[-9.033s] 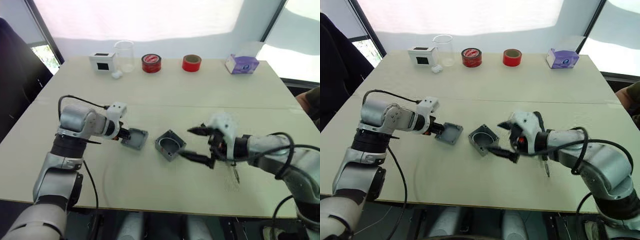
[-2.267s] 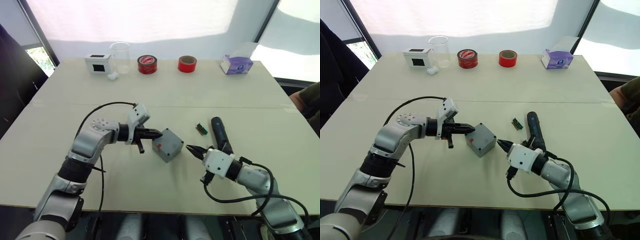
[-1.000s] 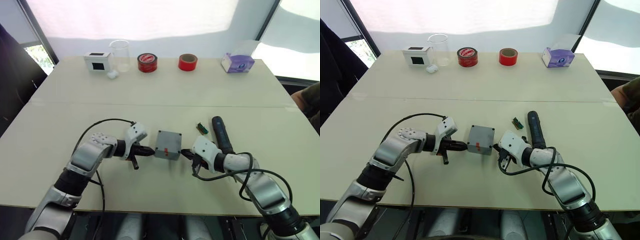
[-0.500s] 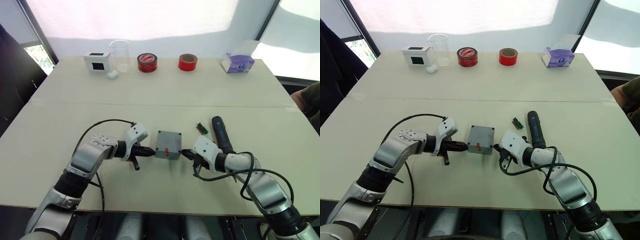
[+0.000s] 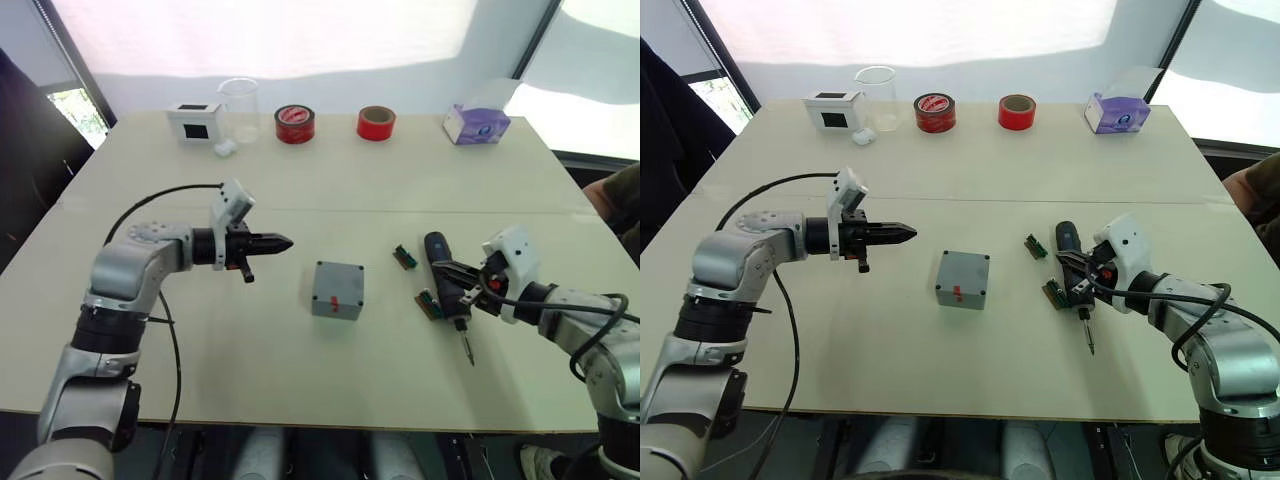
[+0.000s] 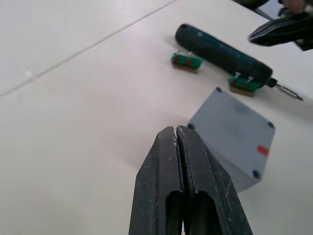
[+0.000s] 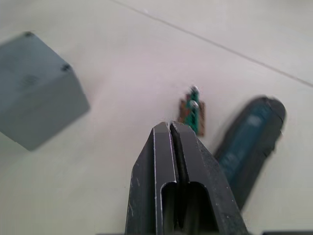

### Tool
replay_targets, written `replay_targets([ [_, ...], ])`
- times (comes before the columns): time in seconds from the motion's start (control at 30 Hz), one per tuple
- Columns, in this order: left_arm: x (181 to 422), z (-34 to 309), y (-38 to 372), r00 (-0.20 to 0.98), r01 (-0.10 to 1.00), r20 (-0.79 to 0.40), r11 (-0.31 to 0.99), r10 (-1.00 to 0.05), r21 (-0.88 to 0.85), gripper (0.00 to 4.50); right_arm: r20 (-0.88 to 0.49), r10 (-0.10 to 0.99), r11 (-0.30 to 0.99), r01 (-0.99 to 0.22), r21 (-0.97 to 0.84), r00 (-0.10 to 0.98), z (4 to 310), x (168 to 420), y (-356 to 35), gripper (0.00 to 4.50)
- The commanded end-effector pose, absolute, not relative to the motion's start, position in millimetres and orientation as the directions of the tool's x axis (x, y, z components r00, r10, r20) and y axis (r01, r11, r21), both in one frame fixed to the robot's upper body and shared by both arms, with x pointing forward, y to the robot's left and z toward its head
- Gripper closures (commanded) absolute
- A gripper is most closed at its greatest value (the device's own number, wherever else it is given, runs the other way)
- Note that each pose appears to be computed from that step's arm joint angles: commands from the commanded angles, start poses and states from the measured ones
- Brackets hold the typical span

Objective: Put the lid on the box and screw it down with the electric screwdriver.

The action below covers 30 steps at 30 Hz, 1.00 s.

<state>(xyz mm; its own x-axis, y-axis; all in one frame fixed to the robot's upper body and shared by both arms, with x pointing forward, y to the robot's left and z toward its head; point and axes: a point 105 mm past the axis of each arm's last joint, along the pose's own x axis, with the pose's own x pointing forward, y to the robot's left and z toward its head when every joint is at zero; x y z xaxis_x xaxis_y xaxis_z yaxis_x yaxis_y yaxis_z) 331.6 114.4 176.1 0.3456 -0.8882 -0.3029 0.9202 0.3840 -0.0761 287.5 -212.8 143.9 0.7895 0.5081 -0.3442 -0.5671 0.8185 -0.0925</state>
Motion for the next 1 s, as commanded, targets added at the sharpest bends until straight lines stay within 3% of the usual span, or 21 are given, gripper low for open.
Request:
replay_targets([
  [0.03, 321.0, 188.1, 96.3, 0.274, 0.958, -0.310, 0.286, -0.911, 0.005, 4.50, -0.374, 0.553, 0.773, -0.626, -0.102, 0.744, 147.1, 275.6, -205.0, 3.22],
  [0.2, 302.1, 185.1, 85.6, 0.197, 0.980, -0.355, 0.193, -0.914, 0.047, 4.50, -0.463, 0.528, 0.747, -0.648, -0.146, 0.713, 139.5, 264.9, -206.0, 1.19],
  [0.3, 291.9, 182.5, 82.6, 0.160, 0.987, -0.386, 0.144, -0.909, 0.069, 4.50, -0.497, 0.499, 0.745, -0.644, -0.172, 0.710, 139.1, 264.7, -208.4, 0.17],
  [0.33, 290.6, 182.3, 81.8, 0.155, 0.988, -0.388, 0.138, -0.908, 0.072, 4.50, -0.503, 0.494, 0.745, -0.643, -0.176, 0.710, 139.1, 264.8, -209.1, 0.02],
  [0.57, 285.7, 179.1, 75.4, 0.151, 0.988, -0.386, 0.127, -0.910, 0.087, 4.50, -0.530, 0.556, 0.714, -0.694, -0.091, 0.641, 135.2, 259.2, -189.7, 0.02],
  [1.0, 282.6, 172.6, 76.9, 0.170, 0.985, -0.378, 0.153, -0.910, 0.073, 4.50, -0.587, 0.496, 0.744, -0.662, -0.093, 0.640, 123.1, 262.7, -199.6, 0.02],
])
